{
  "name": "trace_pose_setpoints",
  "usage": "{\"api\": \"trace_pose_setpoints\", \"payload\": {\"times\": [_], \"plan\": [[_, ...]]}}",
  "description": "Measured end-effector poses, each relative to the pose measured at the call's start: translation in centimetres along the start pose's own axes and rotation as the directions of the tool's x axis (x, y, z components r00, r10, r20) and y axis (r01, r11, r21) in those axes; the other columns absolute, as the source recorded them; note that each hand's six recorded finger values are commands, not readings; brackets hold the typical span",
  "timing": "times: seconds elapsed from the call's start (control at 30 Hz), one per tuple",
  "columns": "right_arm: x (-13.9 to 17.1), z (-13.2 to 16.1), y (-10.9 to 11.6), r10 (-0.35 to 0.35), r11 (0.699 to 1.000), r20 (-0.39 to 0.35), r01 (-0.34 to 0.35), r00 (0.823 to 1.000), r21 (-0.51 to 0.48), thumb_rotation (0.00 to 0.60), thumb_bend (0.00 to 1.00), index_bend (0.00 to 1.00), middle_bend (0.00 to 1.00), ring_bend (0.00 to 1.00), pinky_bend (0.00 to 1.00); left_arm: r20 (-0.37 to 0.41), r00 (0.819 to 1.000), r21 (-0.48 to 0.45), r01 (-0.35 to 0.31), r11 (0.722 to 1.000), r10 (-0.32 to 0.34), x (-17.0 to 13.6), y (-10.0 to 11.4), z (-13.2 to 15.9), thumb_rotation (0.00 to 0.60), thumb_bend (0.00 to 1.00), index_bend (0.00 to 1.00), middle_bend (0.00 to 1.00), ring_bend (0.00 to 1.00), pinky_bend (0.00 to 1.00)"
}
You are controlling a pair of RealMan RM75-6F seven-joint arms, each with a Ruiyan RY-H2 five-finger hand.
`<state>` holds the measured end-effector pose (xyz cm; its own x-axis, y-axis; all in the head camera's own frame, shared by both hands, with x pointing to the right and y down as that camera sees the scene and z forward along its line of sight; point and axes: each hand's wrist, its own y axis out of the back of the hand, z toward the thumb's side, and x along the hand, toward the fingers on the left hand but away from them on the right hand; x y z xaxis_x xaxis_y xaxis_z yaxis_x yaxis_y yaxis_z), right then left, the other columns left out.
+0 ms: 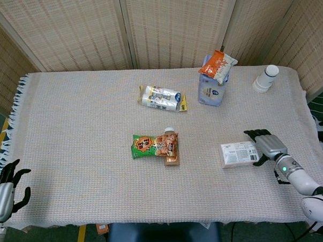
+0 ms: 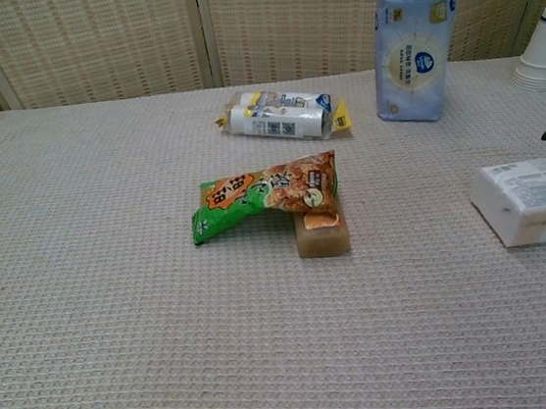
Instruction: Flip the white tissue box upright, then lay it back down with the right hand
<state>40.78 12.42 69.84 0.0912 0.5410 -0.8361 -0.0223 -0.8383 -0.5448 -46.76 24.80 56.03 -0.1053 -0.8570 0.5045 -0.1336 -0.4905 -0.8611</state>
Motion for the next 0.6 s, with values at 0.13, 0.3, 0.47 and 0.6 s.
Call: {"api": "trace_pose_setpoints", "payload": {"times": [0.13,0.3,0.47,0.6], "plan": [[0.2,0.1,0.2,-0.001,1.000,0.001,0.001,1.000,-0.001,0.600,0.00,0.00,0.00,0.00,0.00,0.000,1.000,0.000,-0.001,1.000,0.001,0.0,0.0,0.0,0.600,0.49,0.28,0.00,0.00,0.25],[1.1,0.3,0.8,-0.005,1.000,-0.005,0.005,1.000,-0.025,0.600,0.00,0.00,0.00,0.00,0.00,-0.001,1.000,-0.006,-0.005,1.000,0.005,0.0,0.2,0.0,0.600,0.49,0.28,0.00,0.00,0.25],[3.9,0.0,2.3,0.006,0.998,0.006,-0.006,1.000,-0.070,0.600,0.00,0.00,0.00,0.00,0.00,0.000,1.000,-0.012,-0.010,1.000,0.010,-0.1,0.4,-0.1,0.600,0.49,0.28,0.00,0.00,0.25],[7.3,-0.3,3.7,-0.029,0.994,0.017,0.031,0.999,-0.105,0.600,0.00,0.00,0.00,0.00,0.00,0.004,1.000,-0.012,-0.007,1.000,0.007,-0.1,0.3,0.0,0.600,0.49,0.28,0.00,0.00,0.25]]}}
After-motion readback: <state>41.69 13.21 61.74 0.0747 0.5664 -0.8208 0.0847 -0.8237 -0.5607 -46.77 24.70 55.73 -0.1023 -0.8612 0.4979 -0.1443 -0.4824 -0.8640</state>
